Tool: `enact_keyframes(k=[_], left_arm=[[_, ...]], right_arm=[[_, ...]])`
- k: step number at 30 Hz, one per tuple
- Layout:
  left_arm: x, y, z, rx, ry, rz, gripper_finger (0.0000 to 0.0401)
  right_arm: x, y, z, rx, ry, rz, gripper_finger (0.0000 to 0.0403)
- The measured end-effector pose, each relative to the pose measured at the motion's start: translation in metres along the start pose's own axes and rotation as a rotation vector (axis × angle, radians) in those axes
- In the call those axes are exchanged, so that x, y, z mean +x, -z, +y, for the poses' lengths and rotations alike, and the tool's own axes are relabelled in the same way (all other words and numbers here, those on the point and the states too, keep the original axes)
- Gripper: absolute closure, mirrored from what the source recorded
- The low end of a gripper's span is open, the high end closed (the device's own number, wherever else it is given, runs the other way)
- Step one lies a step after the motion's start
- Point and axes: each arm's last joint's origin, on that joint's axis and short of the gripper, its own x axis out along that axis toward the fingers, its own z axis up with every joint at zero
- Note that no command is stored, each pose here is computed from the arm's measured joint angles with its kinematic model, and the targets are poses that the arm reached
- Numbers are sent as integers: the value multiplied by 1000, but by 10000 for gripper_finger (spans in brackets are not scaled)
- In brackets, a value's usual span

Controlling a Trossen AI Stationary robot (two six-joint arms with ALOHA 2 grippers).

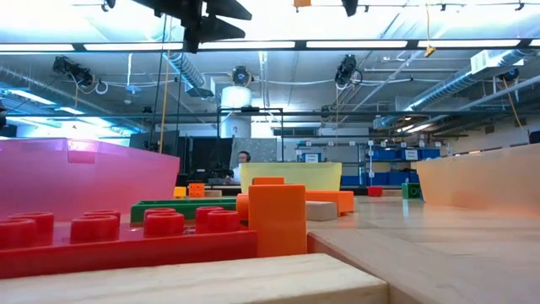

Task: Sort blocks by size
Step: Put the 3 stud yellow game piece into the pink bin

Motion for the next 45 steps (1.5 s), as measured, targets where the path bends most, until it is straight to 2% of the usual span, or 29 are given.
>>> enact_keyframes(k=[6, 12, 19, 23, 31, 36, 45], left_arm=[[11, 5, -5, 81, 66, 2, 176], [25, 13, -9, 80, 113, 0, 176], [30, 15, -11, 79, 156, -3, 177], [30, 10, -13, 69, 204, -64, 177], [33, 10, -14, 68, 229, -78, 180], [40, 14, -16, 63, 246, -80, 197], [44, 14, -17, 62, 251, -119, 249]], right_arm=[[34, 11, 11, -37, -44, 11, 289], [56, 24, 16, -78, -59, 54, 290], [61, 26, 17, -76, -69, 58, 290], [61, 26, 17, -82, -69, 58, 289], [61, 26, 18, -82, -96, 56, 289], [61, 26, 19, -80, -134, 54, 289], [60, 26, 19, -57, -132, 63, 289]])
